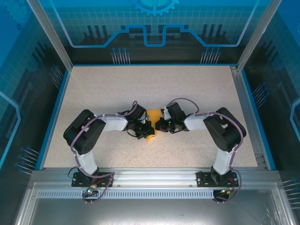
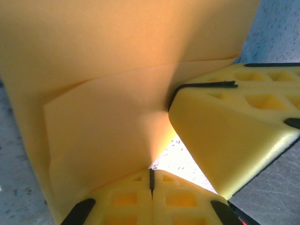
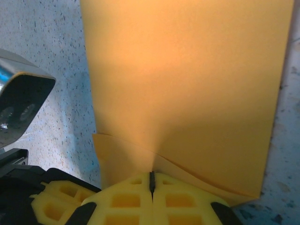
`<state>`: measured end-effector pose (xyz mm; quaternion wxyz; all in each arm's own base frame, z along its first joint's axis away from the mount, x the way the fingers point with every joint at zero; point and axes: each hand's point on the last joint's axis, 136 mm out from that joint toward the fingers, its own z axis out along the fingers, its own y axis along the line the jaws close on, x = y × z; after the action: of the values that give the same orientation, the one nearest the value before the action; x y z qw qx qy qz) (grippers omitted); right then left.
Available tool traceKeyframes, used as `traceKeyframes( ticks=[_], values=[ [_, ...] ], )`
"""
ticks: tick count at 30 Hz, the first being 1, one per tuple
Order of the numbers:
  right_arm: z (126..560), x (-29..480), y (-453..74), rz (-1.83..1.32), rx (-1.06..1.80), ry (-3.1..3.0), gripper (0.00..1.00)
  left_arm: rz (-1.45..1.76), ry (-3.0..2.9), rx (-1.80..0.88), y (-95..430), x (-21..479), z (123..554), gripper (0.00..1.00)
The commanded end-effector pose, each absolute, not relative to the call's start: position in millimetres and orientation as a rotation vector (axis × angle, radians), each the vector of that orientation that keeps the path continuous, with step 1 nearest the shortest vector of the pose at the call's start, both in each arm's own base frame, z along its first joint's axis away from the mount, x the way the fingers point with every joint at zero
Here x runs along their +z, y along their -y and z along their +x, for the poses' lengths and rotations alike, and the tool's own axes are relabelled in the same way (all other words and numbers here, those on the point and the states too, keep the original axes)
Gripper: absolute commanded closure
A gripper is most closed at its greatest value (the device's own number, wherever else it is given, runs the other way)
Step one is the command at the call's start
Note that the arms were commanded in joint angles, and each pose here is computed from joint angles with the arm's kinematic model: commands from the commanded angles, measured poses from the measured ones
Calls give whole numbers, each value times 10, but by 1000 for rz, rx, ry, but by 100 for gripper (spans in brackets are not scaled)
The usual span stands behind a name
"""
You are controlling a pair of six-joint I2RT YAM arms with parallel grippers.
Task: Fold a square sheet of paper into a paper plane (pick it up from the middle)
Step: Third fold the triangle at the center of the table.
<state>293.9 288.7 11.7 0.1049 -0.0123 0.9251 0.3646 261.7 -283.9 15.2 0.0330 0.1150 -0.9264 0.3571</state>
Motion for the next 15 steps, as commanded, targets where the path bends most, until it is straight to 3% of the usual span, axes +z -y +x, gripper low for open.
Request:
traceKeyframes(
  ticks=[1, 8, 15],
  values=[
    [2816, -274, -2639, 51, 923, -2851, 100, 359, 2883, 971, 2670, 21, 2462, 99],
    [2804, -279, -2608, 54, 904, -2856, 100, 407, 2821, 949, 2421, -43, 2009, 98],
    [2819, -214, -2645, 55, 939, -2837, 100, 380, 2885, 901, 2245, 152, 1902, 97]
  ],
)
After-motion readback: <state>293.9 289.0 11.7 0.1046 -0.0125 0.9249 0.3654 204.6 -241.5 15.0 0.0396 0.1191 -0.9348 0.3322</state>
